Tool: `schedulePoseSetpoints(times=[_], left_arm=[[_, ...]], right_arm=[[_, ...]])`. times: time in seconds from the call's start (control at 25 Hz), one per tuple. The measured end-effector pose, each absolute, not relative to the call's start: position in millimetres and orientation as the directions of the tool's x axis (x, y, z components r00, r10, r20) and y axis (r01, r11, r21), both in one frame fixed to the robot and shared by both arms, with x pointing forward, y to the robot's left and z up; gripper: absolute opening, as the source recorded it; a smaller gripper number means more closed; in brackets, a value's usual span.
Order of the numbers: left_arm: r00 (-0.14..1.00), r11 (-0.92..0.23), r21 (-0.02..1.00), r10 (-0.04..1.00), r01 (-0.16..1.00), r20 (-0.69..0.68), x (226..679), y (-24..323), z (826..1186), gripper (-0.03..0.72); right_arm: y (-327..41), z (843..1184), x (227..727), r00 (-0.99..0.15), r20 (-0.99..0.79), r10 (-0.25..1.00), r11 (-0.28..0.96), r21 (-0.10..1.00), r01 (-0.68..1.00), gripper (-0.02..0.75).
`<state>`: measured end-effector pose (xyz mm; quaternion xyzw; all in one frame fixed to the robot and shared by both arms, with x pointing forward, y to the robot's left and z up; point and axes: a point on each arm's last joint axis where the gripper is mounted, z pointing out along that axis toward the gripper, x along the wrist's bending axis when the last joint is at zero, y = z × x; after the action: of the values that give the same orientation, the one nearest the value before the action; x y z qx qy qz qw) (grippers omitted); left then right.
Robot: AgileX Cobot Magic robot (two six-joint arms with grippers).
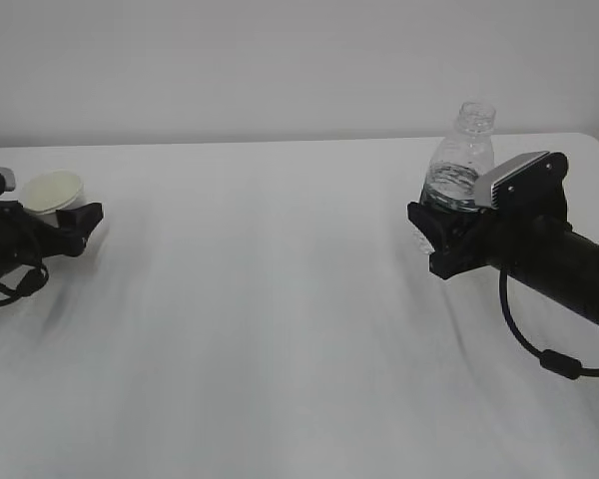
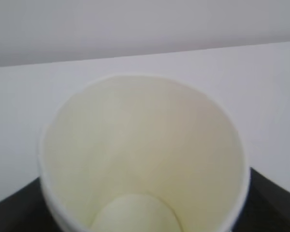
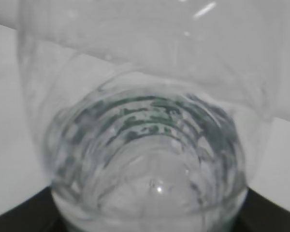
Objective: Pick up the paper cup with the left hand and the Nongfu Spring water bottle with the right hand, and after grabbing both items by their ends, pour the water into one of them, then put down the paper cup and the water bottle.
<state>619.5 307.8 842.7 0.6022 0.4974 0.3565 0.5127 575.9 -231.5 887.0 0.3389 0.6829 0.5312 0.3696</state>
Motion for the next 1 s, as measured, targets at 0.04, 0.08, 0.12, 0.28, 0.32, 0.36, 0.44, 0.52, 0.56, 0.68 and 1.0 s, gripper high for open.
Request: schedulePoseSetpoints(times=[0.04, 0.08, 0.12, 0.28, 0.32, 0.36, 0.44, 0.52, 0.56, 0.68, 1.0], left_arm=[[0.255, 0.016, 0.973, 0.964, 0.229, -0.076, 622.3, 306.4, 844.0, 0.635], [0.256, 0.012, 0.974, 0.964, 0.228, -0.072, 625.2, 306.1, 845.2, 0.633], [0.256, 0.008, 0.973, 0.964, 0.229, -0.068, 627.6, 306.0, 846.0, 0.633], [0.252, 0.005, 0.974, 0.966, 0.225, -0.063, 631.1, 306.4, 847.8, 0.621], [0.251, 0.004, 0.973, 0.966, 0.229, -0.063, 631.0, 306.5, 847.4, 0.615], [0.250, 0.003, 0.972, 0.966, 0.233, -0.063, 630.9, 306.6, 847.0, 0.607], [0.249, 0.003, 0.971, 0.966, 0.238, -0.064, 630.8, 306.6, 846.6, 0.597], [0.247, 0.004, 0.971, 0.967, 0.239, -0.065, 630.9, 306.8, 846.5, 0.593], [0.247, 0.003, 0.971, 0.967, 0.241, -0.065, 630.8, 306.8, 846.3, 0.592], [0.245, 0.001, 0.969, 0.967, 0.248, -0.064, 630.7, 307.0, 845.6, 0.589], [0.253, -0.015, 0.961, 0.966, 0.277, -0.058, 629.8, 306.5, 842.7, 0.585]], right_arm=[[-231.5, 887.0, 575.9, -0.497, -0.145, 0.856, 0.206, 0.976, 0.070, 0.438], [-231.5, 887.0, 575.9, -0.497, -0.145, 0.856, 0.206, 0.976, 0.070, 0.438], [-231.5, 887.0, 575.9, -0.497, -0.145, 0.856, 0.206, 0.976, 0.070, 0.438], [-231.6, 886.3, 575.9, -0.497, -0.145, 0.856, 0.209, 0.975, 0.076, 0.438], [-231.7, 886.1, 575.9, -0.497, -0.145, 0.856, 0.210, 0.974, 0.078, 0.438], [-231.7, 885.8, 575.8, -0.497, -0.145, 0.856, 0.212, 0.974, 0.082, 0.438], [-231.8, 885.4, 575.8, -0.497, -0.145, 0.855, 0.214, 0.973, 0.086, 0.438], [-231.9, 884.9, 575.8, -0.497, -0.145, 0.855, 0.217, 0.972, 0.090, 0.438], [-231.9, 884.9, 575.8, -0.497, -0.145, 0.855, 0.217, 0.972, 0.090, 0.438], [-232.0, 884.7, 575.7, -0.497, -0.145, 0.855, 0.218, 0.972, 0.092, 0.431], [-232.0, 884.4, 575.7, -0.498, -0.152, 0.854, 0.226, 0.970, 0.091, 0.416]])
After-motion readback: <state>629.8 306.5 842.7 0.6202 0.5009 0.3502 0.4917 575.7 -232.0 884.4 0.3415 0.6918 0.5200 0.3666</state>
